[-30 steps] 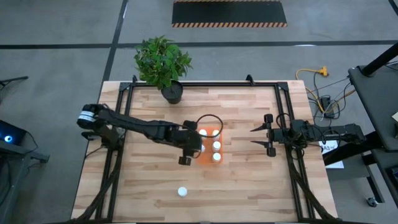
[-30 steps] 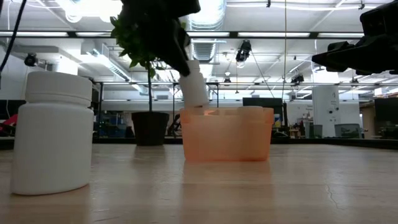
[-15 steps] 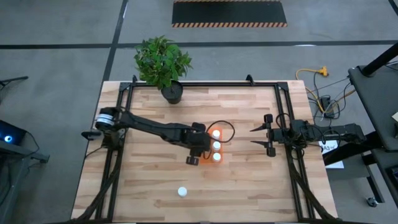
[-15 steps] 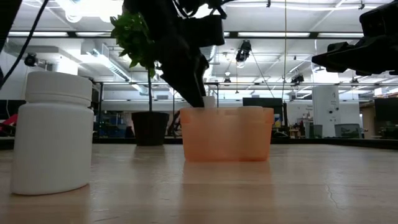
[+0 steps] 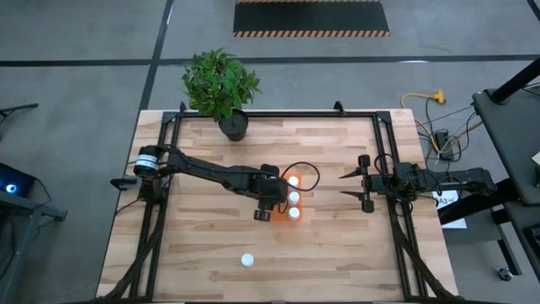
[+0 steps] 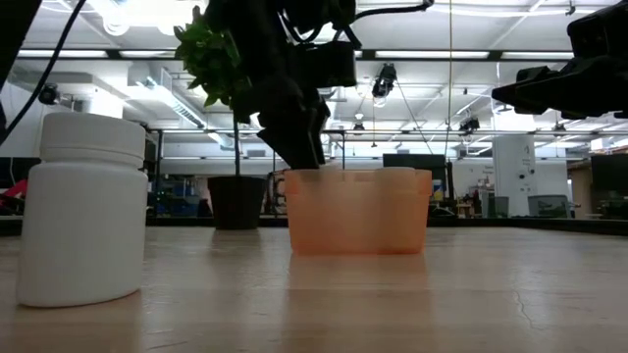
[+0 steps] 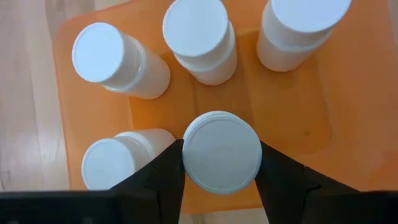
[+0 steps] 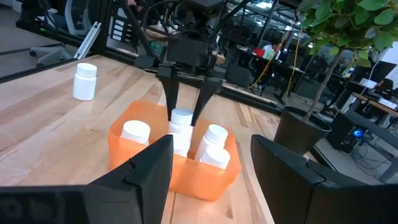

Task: Pick and place pill bottles into a basket
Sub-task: Put the white pill bottle into the orange bin

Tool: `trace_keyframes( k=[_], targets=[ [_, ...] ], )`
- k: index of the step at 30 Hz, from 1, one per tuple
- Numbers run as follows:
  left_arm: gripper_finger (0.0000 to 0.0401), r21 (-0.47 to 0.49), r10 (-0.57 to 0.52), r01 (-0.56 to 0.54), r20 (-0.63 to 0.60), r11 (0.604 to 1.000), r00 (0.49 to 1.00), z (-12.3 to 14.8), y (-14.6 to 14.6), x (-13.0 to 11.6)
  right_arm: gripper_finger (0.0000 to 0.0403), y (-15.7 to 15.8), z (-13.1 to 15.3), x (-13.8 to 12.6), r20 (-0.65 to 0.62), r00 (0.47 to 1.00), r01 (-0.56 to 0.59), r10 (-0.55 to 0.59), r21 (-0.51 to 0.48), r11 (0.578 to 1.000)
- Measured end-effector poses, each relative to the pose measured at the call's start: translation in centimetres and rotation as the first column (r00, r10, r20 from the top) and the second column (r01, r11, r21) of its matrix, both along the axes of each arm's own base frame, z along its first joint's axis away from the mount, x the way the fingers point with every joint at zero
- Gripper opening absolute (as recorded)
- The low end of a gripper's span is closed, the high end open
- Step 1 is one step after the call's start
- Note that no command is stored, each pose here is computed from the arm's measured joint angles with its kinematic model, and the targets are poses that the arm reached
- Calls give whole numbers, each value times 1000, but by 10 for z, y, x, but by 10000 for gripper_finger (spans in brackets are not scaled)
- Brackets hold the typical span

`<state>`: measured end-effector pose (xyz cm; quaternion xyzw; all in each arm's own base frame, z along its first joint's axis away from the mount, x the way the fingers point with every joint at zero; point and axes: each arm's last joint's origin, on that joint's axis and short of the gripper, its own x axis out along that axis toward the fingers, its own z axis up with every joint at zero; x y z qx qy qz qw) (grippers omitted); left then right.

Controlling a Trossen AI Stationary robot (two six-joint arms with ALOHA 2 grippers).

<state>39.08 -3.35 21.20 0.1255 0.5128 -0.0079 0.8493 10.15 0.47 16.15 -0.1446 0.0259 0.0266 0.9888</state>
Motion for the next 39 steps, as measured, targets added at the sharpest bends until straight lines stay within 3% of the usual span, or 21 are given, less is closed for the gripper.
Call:
trace_keyframes(
  k=[7, 14, 26, 34, 39],
  targets=[
    [205, 1, 0, 0, -2, 1000, 1000, 0, 0, 0, 206, 0, 0, 0, 0, 1000, 0, 0, 0, 1000],
    [211, 1, 0, 0, 1, 1000, 1000, 3, 0, -1, 206, 0, 0, 0, 0, 1000, 0, 0, 0, 1000],
    [213, -8, -7, 7, 42, 1000, 999, 36, -5, -3, 206, 0, 0, 0, 0, 1000, 0, 0, 0, 1000],
    [213, -188, -142, 147, 40, 971, 989, 39, -33, -8, 206, 0, 0, 0, 0, 1000, 0, 0, 0, 1000],
    [213, -230, -219, 222, 38, 947, 975, 39, -66, -16, 206, 0, 0, 0, 0, 1000, 0, 0, 0, 1000]
  ],
)
